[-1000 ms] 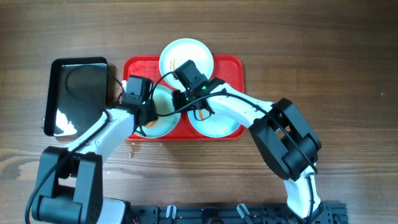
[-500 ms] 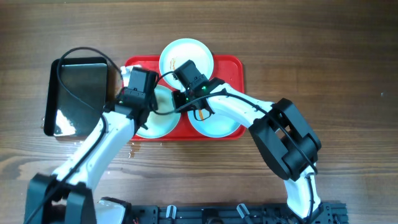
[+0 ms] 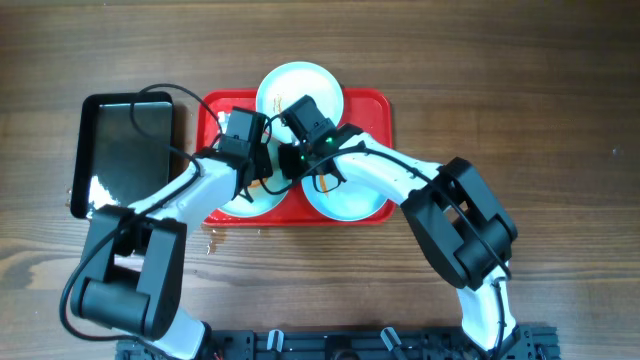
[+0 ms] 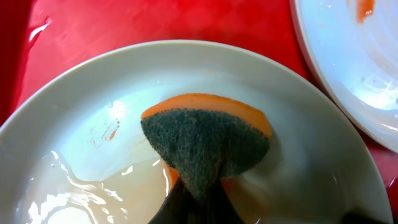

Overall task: Clean dirty plates on tray and stack at the side
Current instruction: 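Scrub the left plate with the sponge while right gripper grips top plate rim, then lift the top plate with the right gripper and carry it rightward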

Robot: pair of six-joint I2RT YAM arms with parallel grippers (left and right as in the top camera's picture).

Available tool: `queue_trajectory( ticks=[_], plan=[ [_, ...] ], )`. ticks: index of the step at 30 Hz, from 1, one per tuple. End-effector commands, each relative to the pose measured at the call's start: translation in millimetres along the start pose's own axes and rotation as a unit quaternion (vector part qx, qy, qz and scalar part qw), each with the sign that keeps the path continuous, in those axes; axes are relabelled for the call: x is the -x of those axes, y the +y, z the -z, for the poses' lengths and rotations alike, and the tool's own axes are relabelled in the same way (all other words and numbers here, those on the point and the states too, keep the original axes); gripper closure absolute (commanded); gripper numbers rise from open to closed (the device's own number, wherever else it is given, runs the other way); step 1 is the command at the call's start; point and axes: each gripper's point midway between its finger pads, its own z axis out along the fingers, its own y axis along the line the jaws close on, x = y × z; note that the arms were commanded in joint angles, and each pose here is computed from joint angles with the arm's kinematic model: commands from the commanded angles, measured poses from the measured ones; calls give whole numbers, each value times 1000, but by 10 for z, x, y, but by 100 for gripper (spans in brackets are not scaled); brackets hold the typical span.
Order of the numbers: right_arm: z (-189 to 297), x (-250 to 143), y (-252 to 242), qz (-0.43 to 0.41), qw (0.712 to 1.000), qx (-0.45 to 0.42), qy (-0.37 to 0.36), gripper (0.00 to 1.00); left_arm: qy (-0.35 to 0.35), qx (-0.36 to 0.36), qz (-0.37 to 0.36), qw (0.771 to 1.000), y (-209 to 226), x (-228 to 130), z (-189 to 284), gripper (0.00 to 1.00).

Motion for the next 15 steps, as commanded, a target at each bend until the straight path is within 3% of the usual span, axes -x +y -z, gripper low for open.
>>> queue_trajectory(
  ticks=[1,9,15],
  plan=[
    [-140,-192,-48,2,1000,-5,27,96,31,37,-1,999,134,-198,-228,96],
    [-140,-190,-48,2,1000,-5,27,96,35,227,8,973,1072,-194,-20,96],
    [-140,-191,-48,2,1000,-5,27,96,-20,210,28,977,1035,111,429,96]
  ],
)
